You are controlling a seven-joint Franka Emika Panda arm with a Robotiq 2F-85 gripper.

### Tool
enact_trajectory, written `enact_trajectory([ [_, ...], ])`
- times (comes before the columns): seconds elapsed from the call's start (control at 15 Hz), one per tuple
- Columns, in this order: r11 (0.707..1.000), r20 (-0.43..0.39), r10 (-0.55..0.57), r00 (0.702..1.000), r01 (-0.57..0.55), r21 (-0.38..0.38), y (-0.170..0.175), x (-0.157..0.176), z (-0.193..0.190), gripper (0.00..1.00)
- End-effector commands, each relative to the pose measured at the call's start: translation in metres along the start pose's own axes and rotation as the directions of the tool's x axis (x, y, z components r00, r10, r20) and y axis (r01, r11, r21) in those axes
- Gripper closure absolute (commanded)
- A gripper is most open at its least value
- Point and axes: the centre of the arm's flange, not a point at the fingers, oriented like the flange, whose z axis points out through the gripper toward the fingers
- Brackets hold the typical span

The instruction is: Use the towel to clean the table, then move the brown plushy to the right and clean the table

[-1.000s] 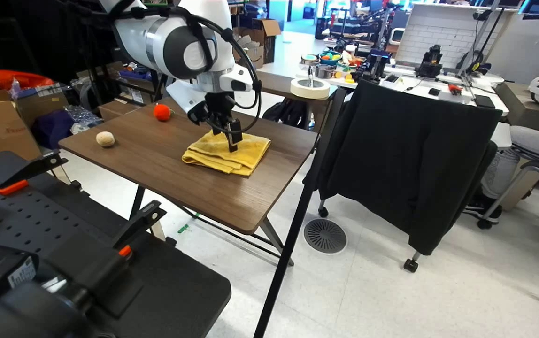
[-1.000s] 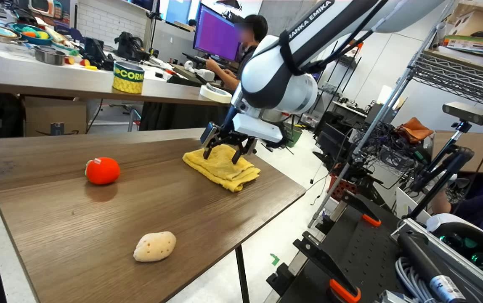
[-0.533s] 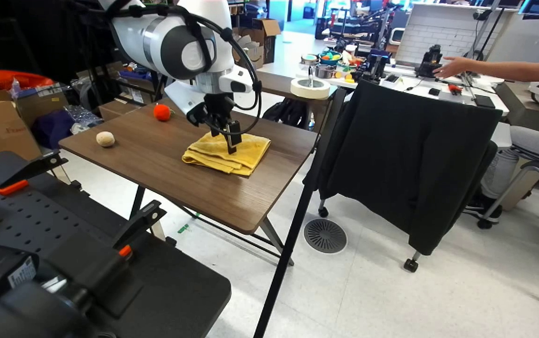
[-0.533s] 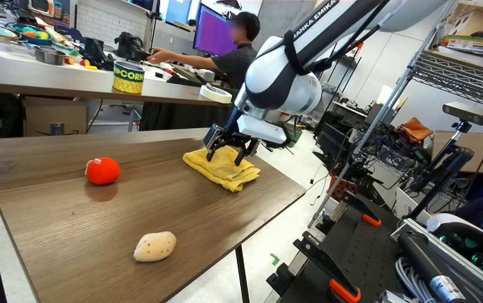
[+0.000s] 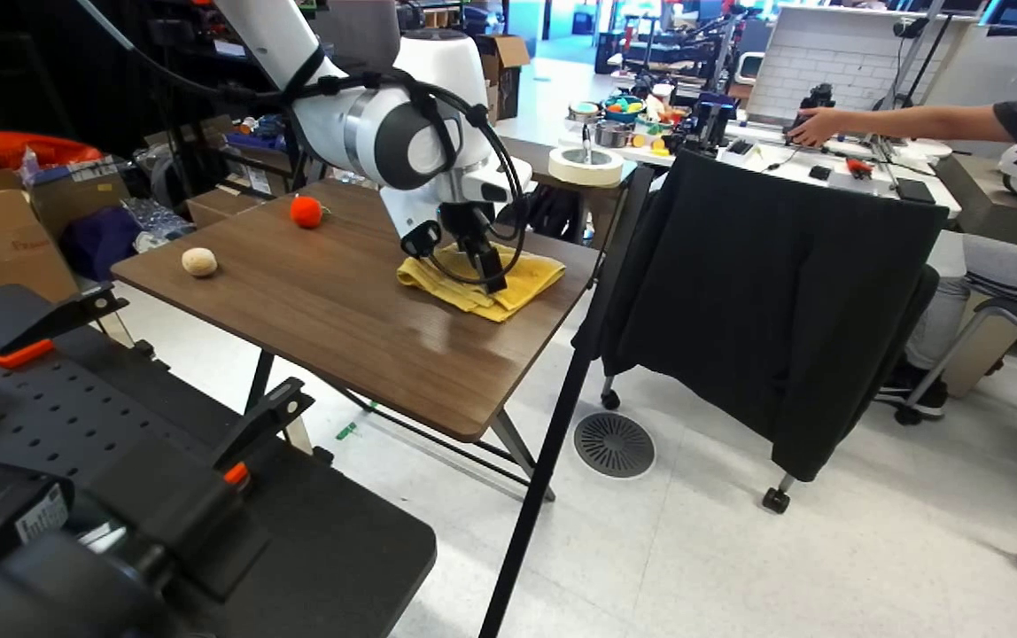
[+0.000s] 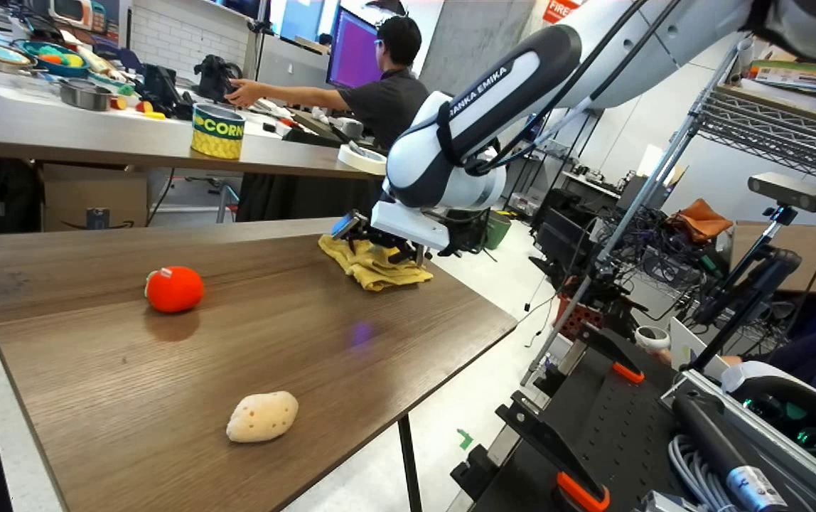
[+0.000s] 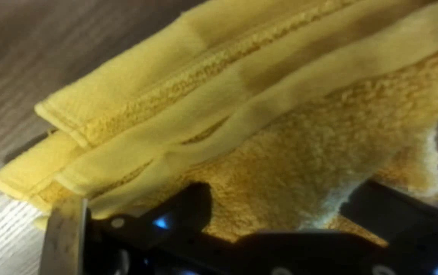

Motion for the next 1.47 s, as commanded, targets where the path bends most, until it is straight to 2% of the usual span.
enact_trajectory([
  [0.0,0.983,-0.038,0.178,0.983,-0.176,0.048,-0.016,0.059,0.022,0.00],
  [0.13,0.974,-0.031,0.215,0.976,-0.212,0.081,-0.025,0.063,0.014,0.00],
  [0.2,0.979,-0.015,0.188,0.982,-0.187,0.078,-0.026,0.060,0.011,0.00],
  [0.4,0.999,0.053,0.034,0.998,-0.034,-0.004,-0.014,0.039,0.009,0.00],
  [0.67,0.989,0.128,-0.120,0.985,0.130,-0.075,0.028,0.024,0.002,0.00],
  [0.73,0.980,0.138,-0.164,0.977,0.177,-0.089,0.017,-0.036,-0.003,0.00],
  [0.8,0.970,0.148,-0.207,0.967,0.223,-0.097,0.024,-0.043,-0.005,0.00],
  [1.07,0.907,0.196,-0.384,0.902,0.408,-0.103,0.021,-0.081,-0.020,0.00],
  [1.2,0.863,0.218,-0.471,0.855,0.498,-0.090,0.012,-0.107,-0.027,0.00],
  [1.4,0.781,0.253,-0.590,0.767,0.621,-0.061,0.007,-0.150,-0.041,0.00],
])
